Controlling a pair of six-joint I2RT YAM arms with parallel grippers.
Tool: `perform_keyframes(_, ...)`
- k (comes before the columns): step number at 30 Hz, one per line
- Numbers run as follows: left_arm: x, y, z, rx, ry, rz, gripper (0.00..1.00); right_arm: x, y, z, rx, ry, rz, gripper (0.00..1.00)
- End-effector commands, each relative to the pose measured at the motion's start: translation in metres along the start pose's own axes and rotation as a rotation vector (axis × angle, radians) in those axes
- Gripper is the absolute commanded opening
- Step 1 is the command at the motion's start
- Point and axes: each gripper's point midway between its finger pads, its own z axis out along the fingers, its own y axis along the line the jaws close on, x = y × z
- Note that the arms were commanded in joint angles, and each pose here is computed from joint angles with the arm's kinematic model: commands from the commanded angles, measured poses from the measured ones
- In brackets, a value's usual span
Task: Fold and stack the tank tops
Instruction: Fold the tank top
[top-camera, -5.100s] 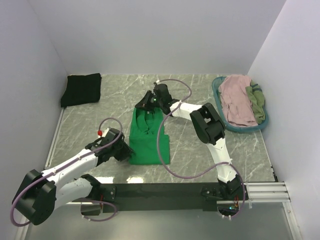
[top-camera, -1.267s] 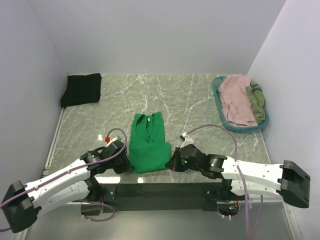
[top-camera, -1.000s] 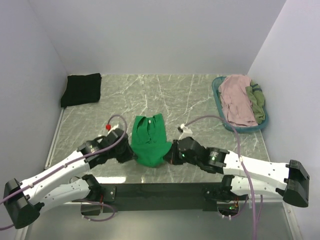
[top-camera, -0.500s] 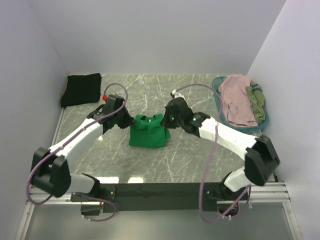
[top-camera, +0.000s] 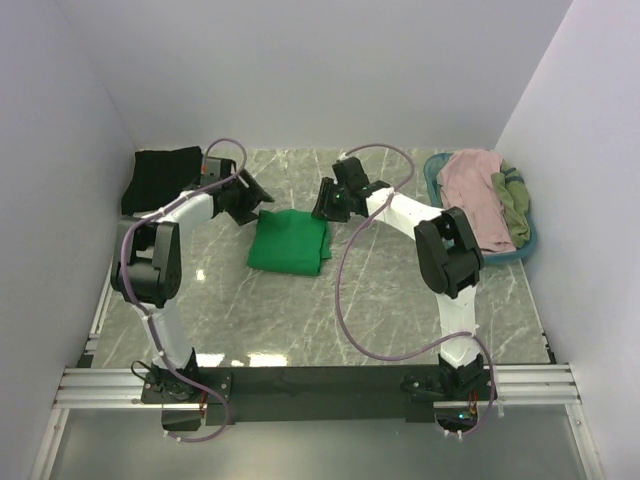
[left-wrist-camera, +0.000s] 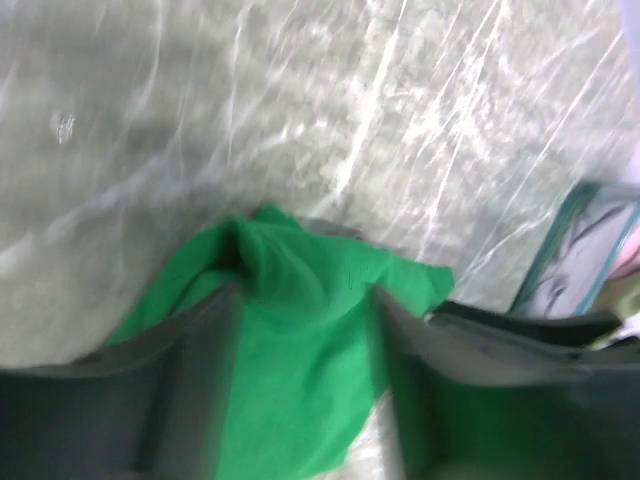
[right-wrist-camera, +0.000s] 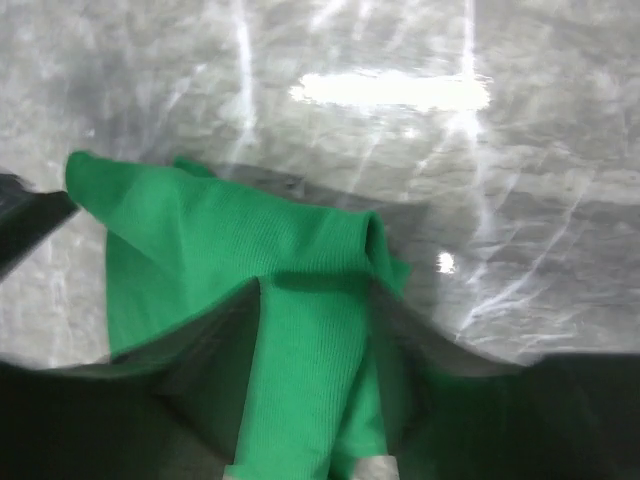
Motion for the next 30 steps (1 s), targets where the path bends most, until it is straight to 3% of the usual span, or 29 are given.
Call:
perform_keyframes(1,-0.023,-0.037,-0.008,0.16,-0.022,0.053,0.79,-0.03,0.021,-0.014,-0.072,-0.057,-0.012,0.57)
perform_keyframes(2,-0.031,-0.042,-0.016,0.186,-0.035,0.057,0.87,-0.036,0.018,-0.017,-0.07,-0.07,-0.004,0.6)
perform_keyframes(5,-0.045,-0.045,-0.033,0.172,-0.084,0.08,0.88,-0.045,0.013,-0.034,-0.034,-0.112,-0.018,0.6)
perform_keyframes(7,-0.054,-0.035,-0.049,0.07,-0.136,0.097,0.87,-0.054,0.011,-0.055,0.01,-0.176,-0.03,0.6)
perform_keyframes(11,-0.047,-0.015,-0.079,-0.022,-0.214,0.103,0.84,-0.017,0.006,-0.076,0.087,-0.184,-0.1,0.59)
perform_keyframes(18,0.017,0.041,-0.078,-0.123,-0.134,0.14,0.86,0.056,-0.006,-0.07,0.103,-0.075,-0.097,0.57)
perform_keyframes(22,0.044,0.048,-0.074,-0.064,-0.097,0.16,0.93,0.083,-0.008,-0.057,0.104,-0.016,-0.116,0.56)
perform_keyframes(26,0.07,0.051,-0.06,-0.051,-0.011,0.225,0.94,0.102,-0.003,-0.046,0.079,0.02,-0.119,0.56)
perform_keyframes(30,0.083,0.058,-0.05,-0.058,0.022,0.228,0.94,0.108,-0.003,-0.034,0.067,0.041,-0.107,0.43)
